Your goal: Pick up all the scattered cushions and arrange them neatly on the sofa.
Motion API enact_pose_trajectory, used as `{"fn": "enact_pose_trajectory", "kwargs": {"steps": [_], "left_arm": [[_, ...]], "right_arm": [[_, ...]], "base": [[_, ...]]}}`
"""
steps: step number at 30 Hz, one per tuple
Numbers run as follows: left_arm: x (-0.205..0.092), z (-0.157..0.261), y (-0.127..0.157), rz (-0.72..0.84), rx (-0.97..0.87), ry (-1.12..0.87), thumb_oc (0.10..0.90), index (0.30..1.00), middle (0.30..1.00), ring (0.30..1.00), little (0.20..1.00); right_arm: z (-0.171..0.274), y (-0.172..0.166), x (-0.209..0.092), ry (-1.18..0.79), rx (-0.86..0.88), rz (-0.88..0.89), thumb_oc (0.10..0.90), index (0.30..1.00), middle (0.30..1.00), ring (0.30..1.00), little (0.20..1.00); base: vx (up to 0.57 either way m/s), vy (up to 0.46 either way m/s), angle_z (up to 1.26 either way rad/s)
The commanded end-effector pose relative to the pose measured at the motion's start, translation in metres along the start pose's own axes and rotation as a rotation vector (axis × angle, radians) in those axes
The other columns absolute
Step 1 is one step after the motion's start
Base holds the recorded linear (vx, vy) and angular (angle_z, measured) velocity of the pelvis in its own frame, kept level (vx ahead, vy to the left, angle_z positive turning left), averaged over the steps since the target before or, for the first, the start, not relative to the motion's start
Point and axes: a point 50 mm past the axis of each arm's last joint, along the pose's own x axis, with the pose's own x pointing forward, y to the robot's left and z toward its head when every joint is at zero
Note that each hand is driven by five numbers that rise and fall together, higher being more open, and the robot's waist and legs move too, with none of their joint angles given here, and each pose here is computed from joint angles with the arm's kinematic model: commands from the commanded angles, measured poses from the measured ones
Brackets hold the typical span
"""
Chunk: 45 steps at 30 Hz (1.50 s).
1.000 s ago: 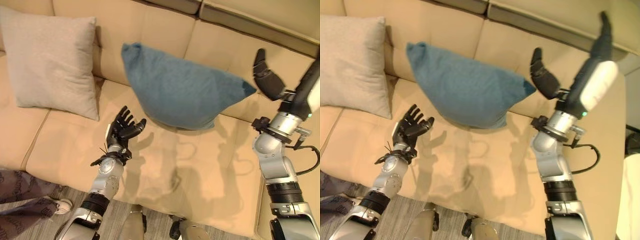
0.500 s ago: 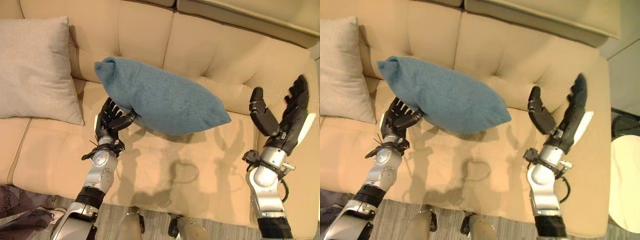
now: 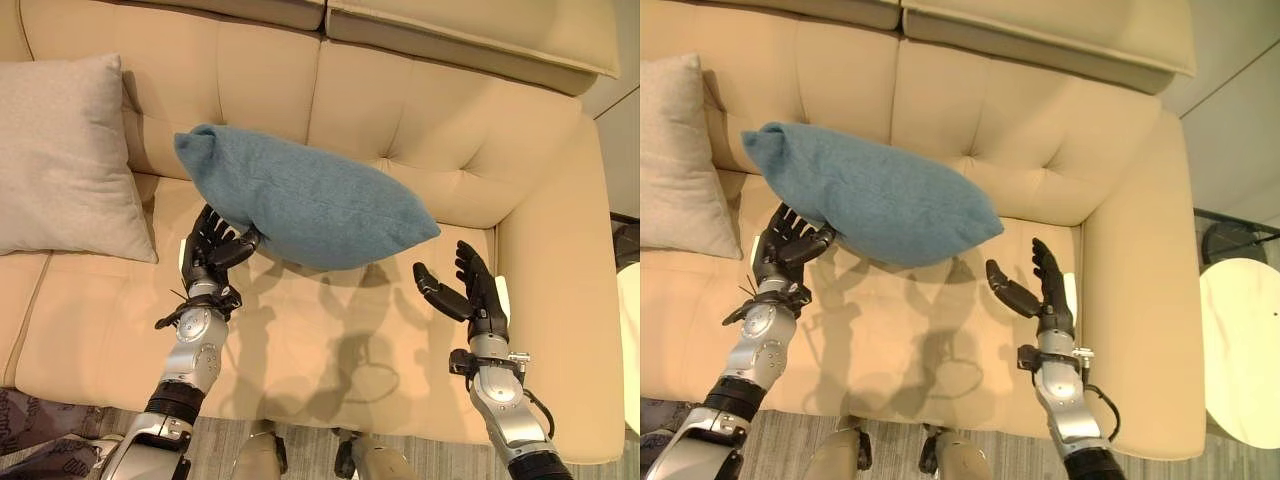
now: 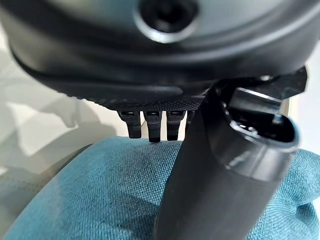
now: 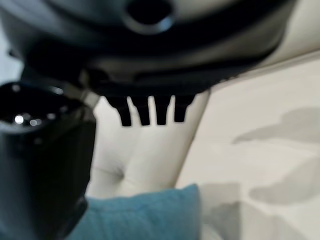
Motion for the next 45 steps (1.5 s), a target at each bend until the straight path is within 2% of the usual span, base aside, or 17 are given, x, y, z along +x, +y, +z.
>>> {"fn": "enact_pose_trajectory", "kwargs": {"steps": [1,6,10,15,20,21,27,28,29,37,45], "left_arm": [[0.022,0.045,-0.023,-0.092,0.044,-0.226,0.800,0.900,0.900,0.900,0.900],[0.023,0.045,-0.029,-0.094,0.035,-0.228,0.800,0.900,0.900,0.900,0.900],[0.025,0.044,-0.042,-0.123,0.041,-0.226,0.800,0.900,0.900,0.900,0.900],[0.027,0.046,-0.052,-0.142,0.035,-0.231,0.800,0.900,0.900,0.900,0.900],[0.030,0.051,-0.067,-0.172,0.013,-0.255,0.800,0.900,0.900,0.900,0.900],[0.032,0.054,-0.074,-0.174,-0.002,-0.263,0.800,0.900,0.900,0.900,0.900],[0.035,0.061,-0.084,-0.180,-0.013,-0.283,0.800,0.900,0.900,0.900,0.900],[0.035,0.062,-0.088,-0.190,-0.017,-0.285,0.800,0.900,0.900,0.900,0.900],[0.035,0.062,-0.088,-0.190,-0.017,-0.285,0.400,0.300,0.300,0.300,0.300],[0.036,0.076,-0.103,-0.217,-0.068,-0.330,0.400,0.300,0.300,0.300,0.300],[0.029,0.095,-0.118,-0.277,-0.086,-0.411,0.400,0.300,0.300,0.300,0.300]], "right_arm": [[0.022,-0.002,0.010,-0.130,0.064,-0.040,0.800,0.900,0.900,0.900,0.900],[0.025,0.019,0.014,-0.137,0.077,0.002,0.800,0.900,0.900,0.900,0.900],[0.024,0.046,0.021,-0.100,0.152,0.076,0.800,0.900,0.900,0.900,0.900],[0.033,0.062,0.026,-0.121,0.218,0.113,0.800,0.900,0.900,0.900,0.900],[0.060,0.081,0.031,-0.220,0.288,0.163,0.800,0.900,0.900,0.900,0.900],[0.080,0.088,0.033,-0.299,0.337,0.152,0.800,0.900,0.900,0.900,0.900],[0.101,0.094,0.031,-0.390,0.354,0.154,0.800,0.900,0.900,0.900,0.900],[0.105,0.099,0.031,-0.401,0.345,0.182,0.745,0.818,0.818,0.818,0.818],[0.105,0.099,0.031,-0.401,0.345,0.182,0.400,0.300,0.300,0.300,0.300],[0.112,0.110,0.032,-0.430,0.264,0.236,0.400,0.300,0.300,0.300,0.300],[0.130,0.090,0.036,-0.538,0.233,0.137,0.400,0.300,0.300,0.300,0.300]], "base": [[0.00,0.000,0.00],[0.02,-0.005,0.00],[0.01,-0.002,0.02],[-0.01,0.017,0.10],[0.00,0.028,0.04],[0.01,0.031,0.06],[0.01,0.022,0.06],[0.00,0.000,0.00],[0.00,0.000,0.00],[0.00,0.000,0.00],[0.00,0.000,0.00]]}}
